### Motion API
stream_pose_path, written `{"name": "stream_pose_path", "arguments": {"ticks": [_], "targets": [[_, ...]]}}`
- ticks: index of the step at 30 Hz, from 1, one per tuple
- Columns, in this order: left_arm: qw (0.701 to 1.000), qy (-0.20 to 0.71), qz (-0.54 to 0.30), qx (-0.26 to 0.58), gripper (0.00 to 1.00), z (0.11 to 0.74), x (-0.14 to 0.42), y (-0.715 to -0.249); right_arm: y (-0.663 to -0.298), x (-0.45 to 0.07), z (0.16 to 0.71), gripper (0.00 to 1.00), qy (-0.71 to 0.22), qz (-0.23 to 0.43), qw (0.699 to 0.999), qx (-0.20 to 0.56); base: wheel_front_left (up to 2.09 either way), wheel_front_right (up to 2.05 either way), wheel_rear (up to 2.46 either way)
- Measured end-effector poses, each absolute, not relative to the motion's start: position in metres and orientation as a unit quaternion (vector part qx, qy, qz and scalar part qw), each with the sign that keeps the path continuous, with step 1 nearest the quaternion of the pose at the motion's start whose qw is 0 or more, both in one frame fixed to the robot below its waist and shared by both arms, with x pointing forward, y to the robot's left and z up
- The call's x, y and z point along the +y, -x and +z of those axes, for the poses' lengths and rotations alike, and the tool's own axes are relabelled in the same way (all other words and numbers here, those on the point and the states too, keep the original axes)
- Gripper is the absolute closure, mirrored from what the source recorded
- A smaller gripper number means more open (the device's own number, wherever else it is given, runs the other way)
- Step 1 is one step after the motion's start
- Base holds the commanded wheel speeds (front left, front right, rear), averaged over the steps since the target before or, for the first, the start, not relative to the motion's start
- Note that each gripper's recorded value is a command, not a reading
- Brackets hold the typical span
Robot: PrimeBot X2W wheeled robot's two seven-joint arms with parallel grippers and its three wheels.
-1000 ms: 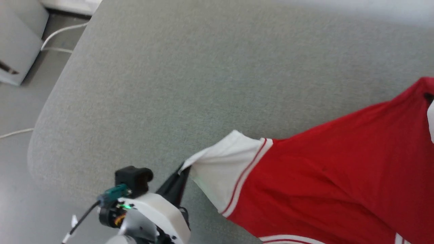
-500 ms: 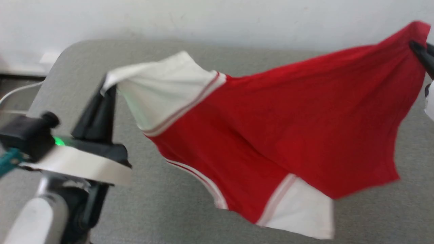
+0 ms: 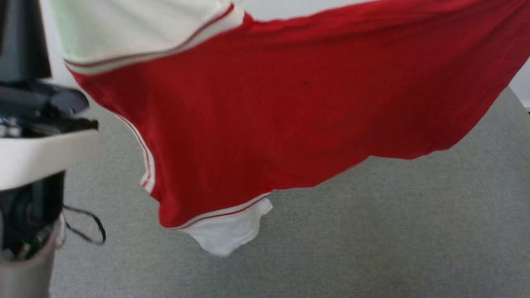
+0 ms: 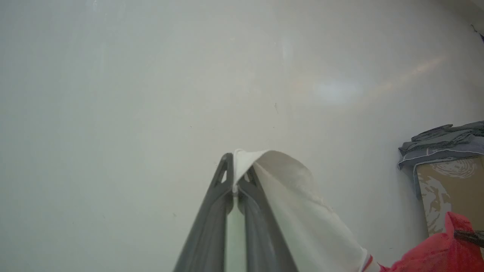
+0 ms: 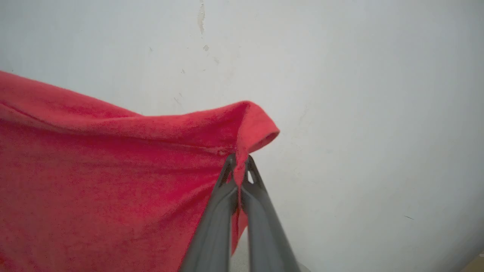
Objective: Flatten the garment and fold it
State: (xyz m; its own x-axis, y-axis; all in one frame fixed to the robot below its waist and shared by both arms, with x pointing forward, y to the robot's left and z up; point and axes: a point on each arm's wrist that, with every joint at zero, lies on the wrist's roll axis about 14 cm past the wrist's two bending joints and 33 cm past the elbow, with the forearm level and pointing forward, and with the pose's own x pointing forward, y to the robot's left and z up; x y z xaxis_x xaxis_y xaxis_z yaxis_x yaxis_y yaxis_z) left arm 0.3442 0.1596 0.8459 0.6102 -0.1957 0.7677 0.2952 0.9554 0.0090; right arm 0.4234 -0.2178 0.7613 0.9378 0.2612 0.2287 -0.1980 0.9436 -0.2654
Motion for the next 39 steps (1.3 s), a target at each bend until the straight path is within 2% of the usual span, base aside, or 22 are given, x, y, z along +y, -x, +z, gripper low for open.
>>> {"name": "stream_pose_path", "arguments": {"ticks": [4, 7, 13, 22, 33, 39], "targets": [[0.875, 0.053, -0.147, -0.458, 1.0, 0.873, 0.154, -0.345, -0.421, -0.225, 0.768, 1.0, 0.112, 0.106, 0.977, -0.146, 0.0, 0.0, 0.0], [0.871, 0.047, -0.147, -0.467, 1.0, 0.883, 0.154, -0.356, -0.427, -0.228, 0.771, 1.0, 0.109, 0.102, 0.977, -0.153, 0.0, 0.0, 0.0], [0.884, 0.036, -0.142, -0.444, 1.0, 0.882, 0.155, -0.41, -0.456, -0.236, 0.786, 1.0, 0.104, 0.089, 0.973, -0.184, 0.0, 0.0, 0.0], [0.927, -0.015, -0.118, -0.356, 1.0, 0.835, 0.167, -0.536, -0.548, -0.238, 0.766, 1.0, 0.136, 0.079, 0.972, -0.173, 0.0, 0.0, 0.0], [0.921, -0.019, -0.073, -0.381, 1.0, 0.831, 0.187, -0.641, -0.669, -0.233, 0.718, 1.0, 0.139, 0.06, 0.977, -0.152, 0.0, 0.0, 0.0], [0.933, -0.02, -0.07, -0.351, 1.0, 0.782, 0.19, -0.687, -0.711, -0.231, 0.68, 1.0, 0.147, 0.055, 0.976, -0.151, 0.0, 0.0, 0.0]]}}
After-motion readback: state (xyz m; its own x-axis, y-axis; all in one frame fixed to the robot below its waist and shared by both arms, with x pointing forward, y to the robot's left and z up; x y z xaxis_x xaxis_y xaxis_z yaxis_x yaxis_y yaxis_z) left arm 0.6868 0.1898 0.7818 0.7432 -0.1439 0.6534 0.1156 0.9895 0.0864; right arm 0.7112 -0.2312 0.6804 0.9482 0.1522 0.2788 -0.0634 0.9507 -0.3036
